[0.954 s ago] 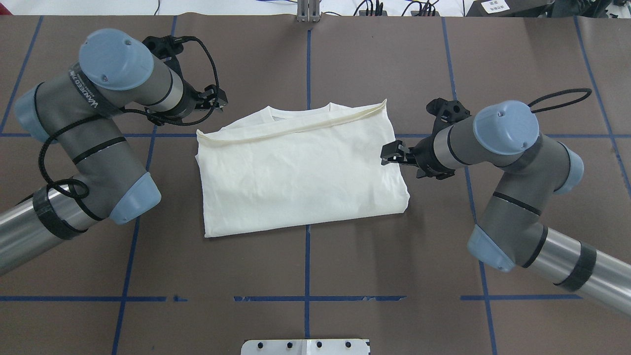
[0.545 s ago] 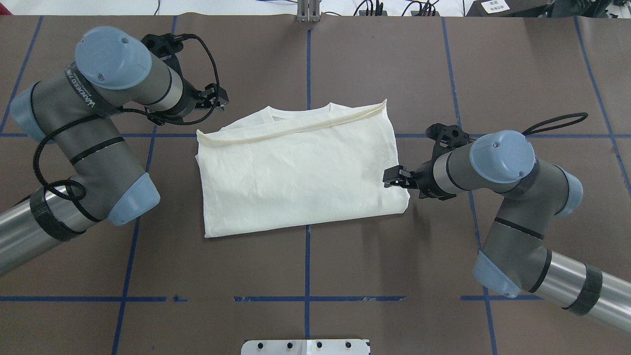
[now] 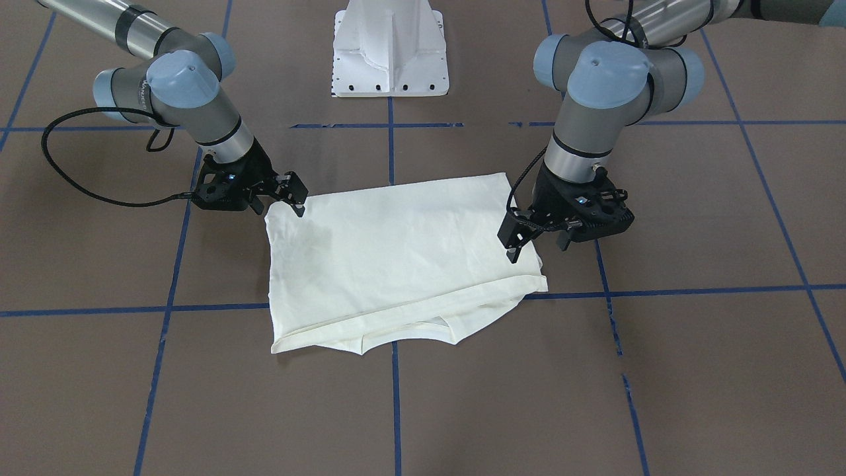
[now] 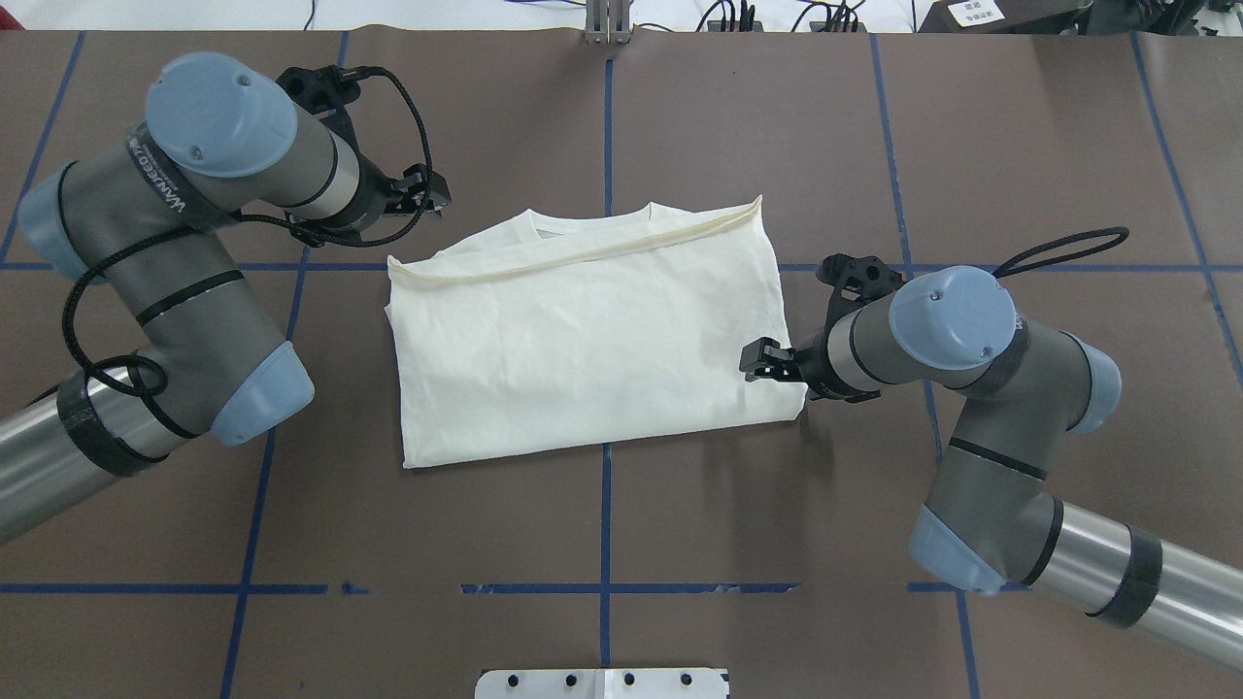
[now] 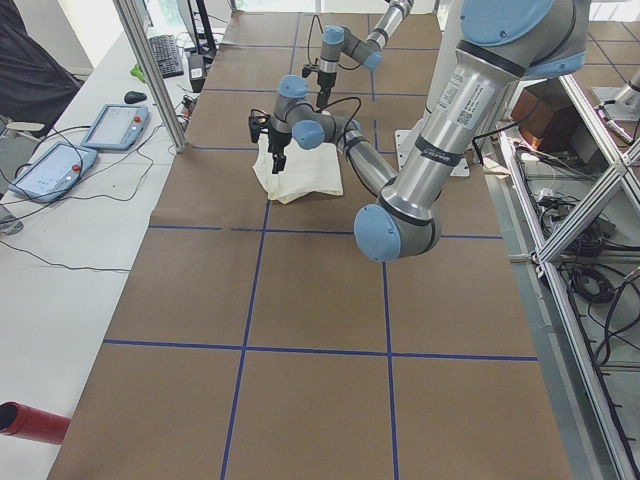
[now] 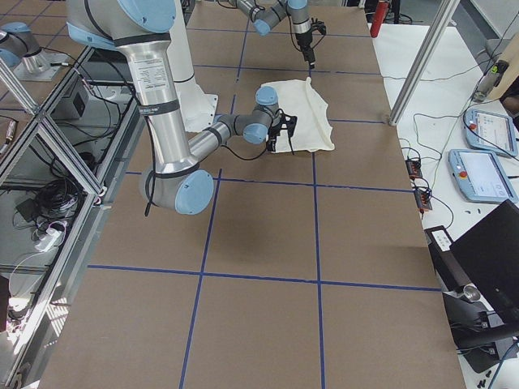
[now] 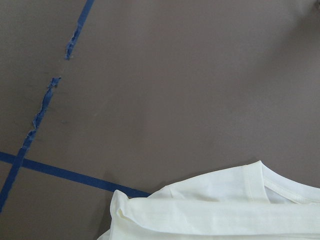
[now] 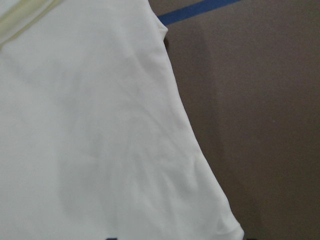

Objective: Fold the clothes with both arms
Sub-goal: 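Release the hem and move the right gripper to the shirt's side edge, then grasp the side edge with the right gripper and drag it toward the robot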

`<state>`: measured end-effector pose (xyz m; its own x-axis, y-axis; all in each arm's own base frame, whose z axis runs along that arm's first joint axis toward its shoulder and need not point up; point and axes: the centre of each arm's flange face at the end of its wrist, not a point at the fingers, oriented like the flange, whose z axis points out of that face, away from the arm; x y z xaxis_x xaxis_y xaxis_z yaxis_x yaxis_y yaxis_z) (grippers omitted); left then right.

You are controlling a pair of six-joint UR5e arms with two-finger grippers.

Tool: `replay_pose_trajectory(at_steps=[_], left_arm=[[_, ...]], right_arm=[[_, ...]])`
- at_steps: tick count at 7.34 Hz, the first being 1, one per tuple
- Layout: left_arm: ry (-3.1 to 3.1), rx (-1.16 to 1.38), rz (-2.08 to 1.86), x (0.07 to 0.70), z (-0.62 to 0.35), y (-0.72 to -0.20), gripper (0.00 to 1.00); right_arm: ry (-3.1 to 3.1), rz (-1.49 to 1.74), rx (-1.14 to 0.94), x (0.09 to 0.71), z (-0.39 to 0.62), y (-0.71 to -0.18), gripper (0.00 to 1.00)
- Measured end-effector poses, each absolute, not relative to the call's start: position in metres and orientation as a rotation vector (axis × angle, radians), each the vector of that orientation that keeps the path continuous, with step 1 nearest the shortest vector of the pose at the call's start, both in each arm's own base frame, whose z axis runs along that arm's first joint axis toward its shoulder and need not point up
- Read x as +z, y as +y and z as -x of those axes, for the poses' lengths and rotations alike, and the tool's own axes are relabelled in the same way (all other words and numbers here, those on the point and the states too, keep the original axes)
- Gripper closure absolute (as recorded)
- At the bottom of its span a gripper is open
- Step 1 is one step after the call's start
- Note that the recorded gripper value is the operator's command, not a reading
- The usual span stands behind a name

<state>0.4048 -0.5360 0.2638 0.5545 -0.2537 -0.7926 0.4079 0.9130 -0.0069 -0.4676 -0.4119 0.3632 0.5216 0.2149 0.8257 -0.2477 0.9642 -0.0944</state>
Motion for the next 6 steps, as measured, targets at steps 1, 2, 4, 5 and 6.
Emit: replay_pose_trajectory(at_steps=[1,2,4,5,6], left_arm=[[0.903,-0.393,-0.186,0.264,-0.405,-0.536,0.00],[0.902,-0.393,-0.186,0.264,-0.405,-0.536,0.00],[0.903,-0.393,-0.187,0.264,-0.405,-0.536,0.00],[0.902,-0.393,-0.188,0.264,-0.405,-0.536,0.00],[0.902,-0.393,-0.188,0.265,-0.405,-0.536,0.00]], right_arm=[[-0.978,-0.034,0.278,0.366,0.468,-0.412,0.13],[-0.972,-0.032,0.280,0.369,0.468,-0.412,0.16],[-0.959,-0.027,0.282,0.375,0.470,-0.412,0.47],[-0.956,-0.025,0.283,0.377,0.471,-0.412,0.71],[-0.953,-0.024,0.282,0.377,0.471,-0.412,0.92]])
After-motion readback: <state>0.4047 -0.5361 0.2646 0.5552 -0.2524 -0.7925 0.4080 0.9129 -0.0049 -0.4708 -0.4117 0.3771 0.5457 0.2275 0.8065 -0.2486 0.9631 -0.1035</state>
